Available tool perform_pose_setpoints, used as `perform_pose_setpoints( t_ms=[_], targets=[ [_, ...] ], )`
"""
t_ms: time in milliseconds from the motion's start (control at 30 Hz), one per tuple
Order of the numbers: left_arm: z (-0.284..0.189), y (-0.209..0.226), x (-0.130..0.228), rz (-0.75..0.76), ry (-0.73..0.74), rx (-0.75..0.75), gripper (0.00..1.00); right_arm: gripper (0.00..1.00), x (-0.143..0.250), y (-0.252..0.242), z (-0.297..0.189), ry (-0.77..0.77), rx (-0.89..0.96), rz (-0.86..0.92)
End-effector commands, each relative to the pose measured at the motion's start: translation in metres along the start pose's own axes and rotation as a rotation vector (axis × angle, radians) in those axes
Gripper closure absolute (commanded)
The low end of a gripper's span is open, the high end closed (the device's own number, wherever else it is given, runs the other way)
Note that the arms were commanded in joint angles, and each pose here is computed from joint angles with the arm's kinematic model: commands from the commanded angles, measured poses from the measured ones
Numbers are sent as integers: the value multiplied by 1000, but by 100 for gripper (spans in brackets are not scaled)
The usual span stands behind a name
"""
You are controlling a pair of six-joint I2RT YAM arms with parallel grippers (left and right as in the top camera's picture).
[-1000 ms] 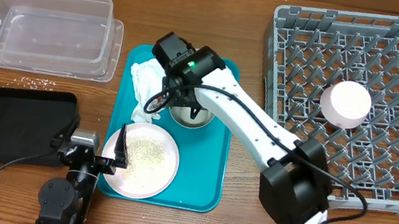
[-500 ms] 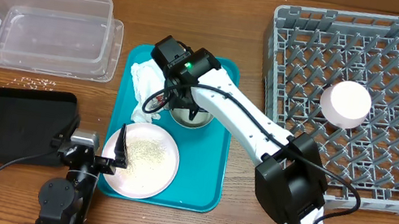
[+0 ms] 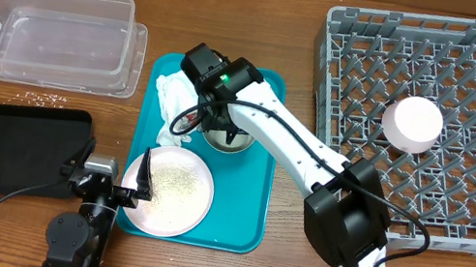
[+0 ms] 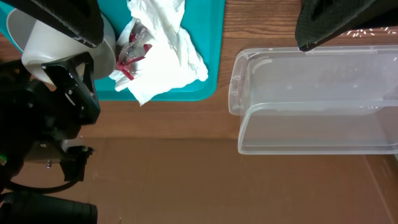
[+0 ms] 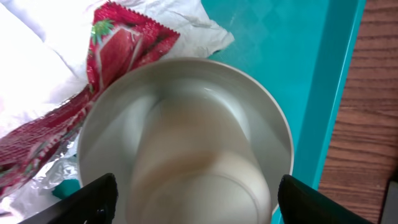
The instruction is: Sort waste into correct bins and load items into the dishwasher
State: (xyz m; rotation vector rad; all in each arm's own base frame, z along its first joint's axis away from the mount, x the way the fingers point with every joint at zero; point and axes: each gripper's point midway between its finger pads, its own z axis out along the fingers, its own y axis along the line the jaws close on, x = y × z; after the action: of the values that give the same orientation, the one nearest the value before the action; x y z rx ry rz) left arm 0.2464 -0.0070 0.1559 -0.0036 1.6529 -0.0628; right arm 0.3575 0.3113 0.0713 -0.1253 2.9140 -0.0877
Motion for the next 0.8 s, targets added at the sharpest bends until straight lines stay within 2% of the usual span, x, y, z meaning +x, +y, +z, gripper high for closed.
perform_pose_setpoints(
  t_ms=[0, 333, 567, 767],
  targets=[
    [0, 0, 0, 26, -6, 3, 0, 17, 4, -1, 11, 16, 28, -2],
    [0, 0, 0, 26, -6, 3, 0, 38, 5, -2, 5, 33, 17, 1],
    [0, 0, 0, 26, -6, 3, 0, 39, -19, -21, -32, 7, 6, 53],
    [0, 0, 0, 26, -6, 3, 0, 40, -57, -65, -102, -86, -45, 164]
  ],
)
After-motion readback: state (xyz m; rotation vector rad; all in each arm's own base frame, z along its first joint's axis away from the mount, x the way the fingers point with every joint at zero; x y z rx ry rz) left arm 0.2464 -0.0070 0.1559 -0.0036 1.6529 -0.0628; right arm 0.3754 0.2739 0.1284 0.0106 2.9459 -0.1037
